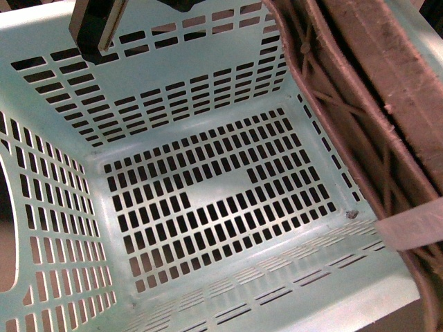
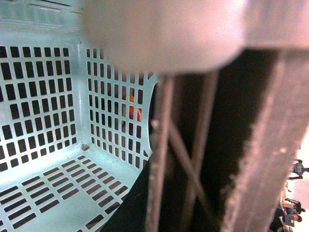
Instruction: Pick apple with right arm and hold basket with left
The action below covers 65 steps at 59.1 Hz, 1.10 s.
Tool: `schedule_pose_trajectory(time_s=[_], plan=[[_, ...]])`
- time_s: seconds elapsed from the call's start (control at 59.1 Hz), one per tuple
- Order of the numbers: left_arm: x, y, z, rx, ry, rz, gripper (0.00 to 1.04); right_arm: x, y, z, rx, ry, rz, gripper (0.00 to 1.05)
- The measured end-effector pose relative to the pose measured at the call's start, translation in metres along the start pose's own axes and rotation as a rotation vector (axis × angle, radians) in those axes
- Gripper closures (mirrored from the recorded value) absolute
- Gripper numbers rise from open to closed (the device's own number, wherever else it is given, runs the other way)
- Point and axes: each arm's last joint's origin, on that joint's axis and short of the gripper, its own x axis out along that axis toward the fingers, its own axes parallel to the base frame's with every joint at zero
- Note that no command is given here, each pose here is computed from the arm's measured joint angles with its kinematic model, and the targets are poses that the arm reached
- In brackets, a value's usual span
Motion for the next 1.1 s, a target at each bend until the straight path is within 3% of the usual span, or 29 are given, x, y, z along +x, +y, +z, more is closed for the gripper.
schedule_pose_trajectory(time_s=[0.457, 0.643, 0.847, 0.931, 1.033, 1.101], plan=[[0.0, 0.0, 0.0, 0.0, 0.001, 0.0, 0.9, 0.021, 0.006, -0.023, -0.025, 0.064, -0.035, 0.25], [0.0, 0.0, 0.0, 0.001, -0.001, 0.0, 0.9, 0.022, 0.006, -0.023, -0.026, 0.056, -0.064, 0.08], [0.0, 0.0, 0.0, 0.005, 0.002, 0.0, 0.9, 0.014, -0.001, -0.015, -0.016, 0.02, -0.117, 0.09], [0.0, 0.001, 0.0, 0.01, 0.0, 0.007, 0.9, 0.005, -0.008, -0.007, -0.014, -0.018, -0.177, 0.09], [0.0, 0.0, 0.0, 0.008, -0.002, 0.006, 0.9, -0.024, -0.028, 0.007, -0.018, -0.131, -0.386, 0.09], [0.0, 0.0, 0.0, 0.009, -0.003, 0.007, 0.9, -0.041, -0.035, 0.005, -0.021, -0.153, -0.45, 0.09]])
